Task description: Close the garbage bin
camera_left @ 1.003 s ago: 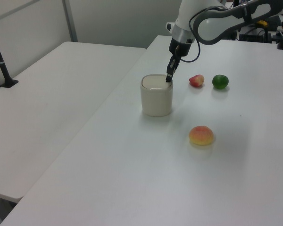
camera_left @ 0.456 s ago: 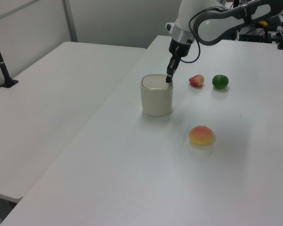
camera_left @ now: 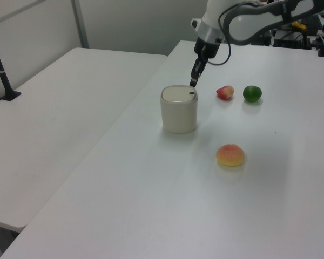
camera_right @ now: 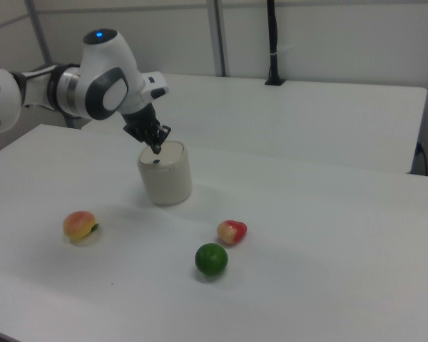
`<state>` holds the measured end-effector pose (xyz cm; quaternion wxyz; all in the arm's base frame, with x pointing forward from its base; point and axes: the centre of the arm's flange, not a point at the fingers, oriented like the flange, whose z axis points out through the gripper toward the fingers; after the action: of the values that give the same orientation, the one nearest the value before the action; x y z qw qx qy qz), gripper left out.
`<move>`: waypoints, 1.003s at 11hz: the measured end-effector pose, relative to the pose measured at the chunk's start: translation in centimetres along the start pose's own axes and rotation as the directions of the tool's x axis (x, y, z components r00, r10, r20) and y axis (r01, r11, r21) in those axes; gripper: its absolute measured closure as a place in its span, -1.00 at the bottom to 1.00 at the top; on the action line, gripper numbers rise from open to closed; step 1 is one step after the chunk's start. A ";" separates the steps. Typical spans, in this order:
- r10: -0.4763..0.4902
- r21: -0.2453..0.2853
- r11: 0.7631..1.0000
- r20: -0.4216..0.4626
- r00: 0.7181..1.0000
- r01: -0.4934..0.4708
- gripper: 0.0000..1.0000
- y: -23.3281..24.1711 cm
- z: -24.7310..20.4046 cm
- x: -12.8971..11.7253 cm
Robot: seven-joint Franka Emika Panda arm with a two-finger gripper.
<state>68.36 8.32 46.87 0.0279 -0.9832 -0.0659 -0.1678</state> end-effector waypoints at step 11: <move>0.037 0.038 0.998 0.224 0.974 -0.047 -1.00 2.0 -19.1 -6.5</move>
<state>56.36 4.13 62.67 0.0449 -0.9962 -0.0512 -0.0545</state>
